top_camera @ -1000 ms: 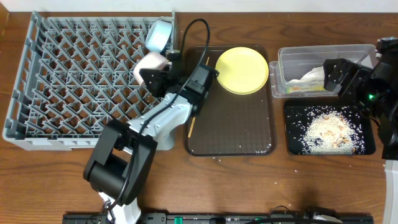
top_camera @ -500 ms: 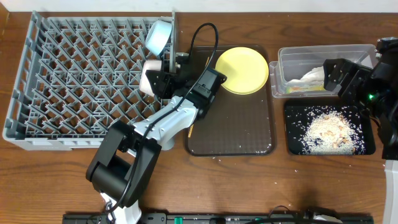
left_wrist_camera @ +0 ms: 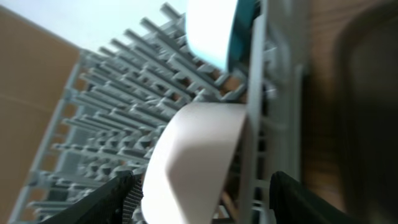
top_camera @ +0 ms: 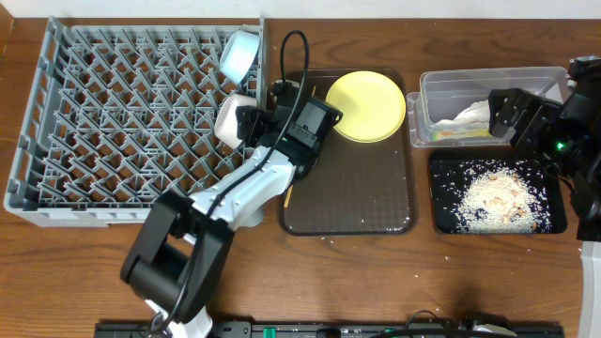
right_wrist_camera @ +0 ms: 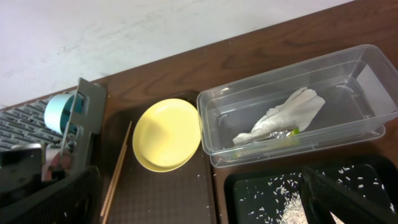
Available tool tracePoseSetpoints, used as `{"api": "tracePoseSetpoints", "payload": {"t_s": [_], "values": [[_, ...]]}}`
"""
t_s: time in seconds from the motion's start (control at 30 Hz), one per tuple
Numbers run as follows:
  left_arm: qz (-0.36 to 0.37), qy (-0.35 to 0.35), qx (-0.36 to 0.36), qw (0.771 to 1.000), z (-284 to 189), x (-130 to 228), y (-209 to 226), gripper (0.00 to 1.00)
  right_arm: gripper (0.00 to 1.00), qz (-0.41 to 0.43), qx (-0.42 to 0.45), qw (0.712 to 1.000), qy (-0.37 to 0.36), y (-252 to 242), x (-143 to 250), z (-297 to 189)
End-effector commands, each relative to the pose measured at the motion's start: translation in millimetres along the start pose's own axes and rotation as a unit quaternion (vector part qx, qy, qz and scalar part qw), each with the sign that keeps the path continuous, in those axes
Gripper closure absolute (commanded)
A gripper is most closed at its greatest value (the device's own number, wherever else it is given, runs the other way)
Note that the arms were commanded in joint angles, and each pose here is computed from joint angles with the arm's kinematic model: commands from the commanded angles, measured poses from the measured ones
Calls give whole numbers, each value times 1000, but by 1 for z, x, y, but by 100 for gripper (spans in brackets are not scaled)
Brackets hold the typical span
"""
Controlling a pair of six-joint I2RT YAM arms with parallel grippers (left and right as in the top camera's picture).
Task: Sort waste into correct bins and load items into the dishwasher
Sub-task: 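Grasp the edge of the yellow plate with the left gripper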
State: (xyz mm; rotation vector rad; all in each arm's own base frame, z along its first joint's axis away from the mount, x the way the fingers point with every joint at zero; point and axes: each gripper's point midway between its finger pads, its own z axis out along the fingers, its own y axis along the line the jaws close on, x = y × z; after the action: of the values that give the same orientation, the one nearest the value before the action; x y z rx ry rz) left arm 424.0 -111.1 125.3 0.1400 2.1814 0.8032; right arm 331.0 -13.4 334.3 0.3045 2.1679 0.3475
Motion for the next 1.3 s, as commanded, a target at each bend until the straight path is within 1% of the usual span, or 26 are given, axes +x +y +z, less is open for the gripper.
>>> {"api": "tracePoseSetpoints", "payload": {"t_s": [0.0,0.07,0.1,0.13,0.17,0.23,0.27,0.3,0.37,0.4,0.47,0.63,0.77,1.13,1.27], "values": [[-51,-31,73,996,-23,-32,1,29,1,8,2,1000,-3,-2,-2,-2],[-69,-43,120,989,-36,-43,-3,29,1,8,2,1000,-3,-2,-2,-2],[-80,-48,156,983,-44,-49,-8,29,1,8,2,1000,-3,-2,-2,-2],[-100,-50,207,972,-55,-54,-17,28,1,8,2,1000,-3,-2,-2,-2],[-123,-47,254,958,-66,-58,-27,29,1,8,2,1000,-3,-2,-2,-2],[-175,-28,340,923,-88,-63,-46,30,1,8,2,1000,-3,-2,-2,-2],[-206,-12,376,903,-96,-65,-55,32,1,8,2,1000,-3,-2,-2,-2],[-229,1,392,891,-100,-65,-61,33,1,8,2,1000,-3,-2,-2,-2],[-287,39,398,871,-97,-61,-70,34,1,8,2,1000,-3,-2,-2,-2],[-306,53,395,865,-94,-58,-74,35,1,8,2,1000,-3,-2,-2,-2],[-324,69,391,859,-85,-53,-85,42,1,8,2,1000,-3,-2,-2,-2],[-356,93,395,842,-67,-46,-123,42,1,8,2,1000,-3,-2,-2,-2],[-386,112,391,828,-54,-38,-143,42,1,8,2,1000,-3,-2,-2,-2],[-383,134,380,832,-35,-17,-167,42,1,8,2,1000,-3,-2,-2,-2],[-400,147,374,823,-29,-10,-174,42,1,8,2,1000,-3,-2,-2,-2]]}}
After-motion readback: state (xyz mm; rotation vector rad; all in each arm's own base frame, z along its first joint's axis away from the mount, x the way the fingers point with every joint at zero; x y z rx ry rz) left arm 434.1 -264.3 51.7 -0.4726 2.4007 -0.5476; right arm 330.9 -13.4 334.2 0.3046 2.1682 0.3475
